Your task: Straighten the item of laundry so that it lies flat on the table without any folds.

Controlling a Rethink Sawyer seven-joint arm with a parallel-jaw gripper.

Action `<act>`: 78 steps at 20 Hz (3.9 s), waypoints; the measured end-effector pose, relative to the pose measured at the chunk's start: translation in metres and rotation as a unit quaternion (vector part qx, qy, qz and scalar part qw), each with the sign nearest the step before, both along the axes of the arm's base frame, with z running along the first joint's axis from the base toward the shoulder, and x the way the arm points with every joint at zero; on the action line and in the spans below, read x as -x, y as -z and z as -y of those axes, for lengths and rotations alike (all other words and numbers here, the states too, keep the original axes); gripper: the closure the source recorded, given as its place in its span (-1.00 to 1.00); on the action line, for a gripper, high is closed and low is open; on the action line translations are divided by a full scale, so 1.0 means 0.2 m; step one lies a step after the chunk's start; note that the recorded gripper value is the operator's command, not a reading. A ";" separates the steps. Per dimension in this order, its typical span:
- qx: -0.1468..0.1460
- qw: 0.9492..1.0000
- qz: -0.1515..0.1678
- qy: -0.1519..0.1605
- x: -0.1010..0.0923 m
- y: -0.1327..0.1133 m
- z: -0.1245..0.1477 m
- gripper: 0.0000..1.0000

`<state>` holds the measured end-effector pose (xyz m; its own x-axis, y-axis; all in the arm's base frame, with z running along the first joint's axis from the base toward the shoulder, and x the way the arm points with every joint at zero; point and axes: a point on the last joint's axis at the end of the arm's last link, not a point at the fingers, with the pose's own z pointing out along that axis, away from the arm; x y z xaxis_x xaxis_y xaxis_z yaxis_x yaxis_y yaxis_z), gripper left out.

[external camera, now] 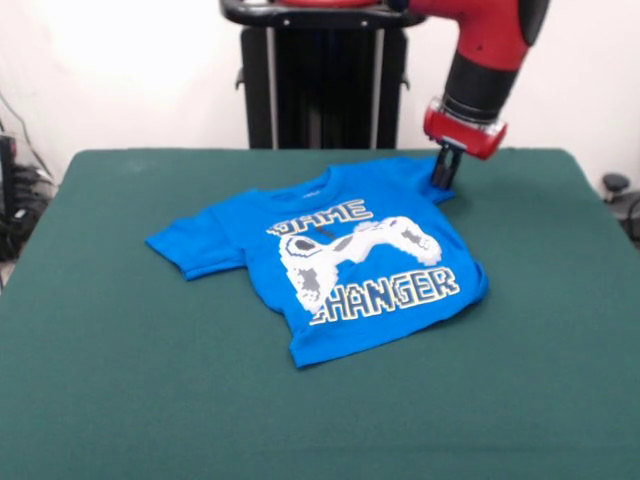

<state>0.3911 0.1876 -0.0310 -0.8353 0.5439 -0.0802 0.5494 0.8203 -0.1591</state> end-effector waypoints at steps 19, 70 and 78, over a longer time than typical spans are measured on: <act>-0.005 1.000 -0.016 0.016 0.03 0.03 0.04 1.00; -0.226 0.958 -0.163 0.065 0.38 0.02 -0.43 1.00; -0.155 0.983 -0.090 0.033 0.25 -0.15 -0.42 1.00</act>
<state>0.3413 0.2722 -0.0001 -0.7828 0.5724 0.2440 0.5889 0.8082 -0.0068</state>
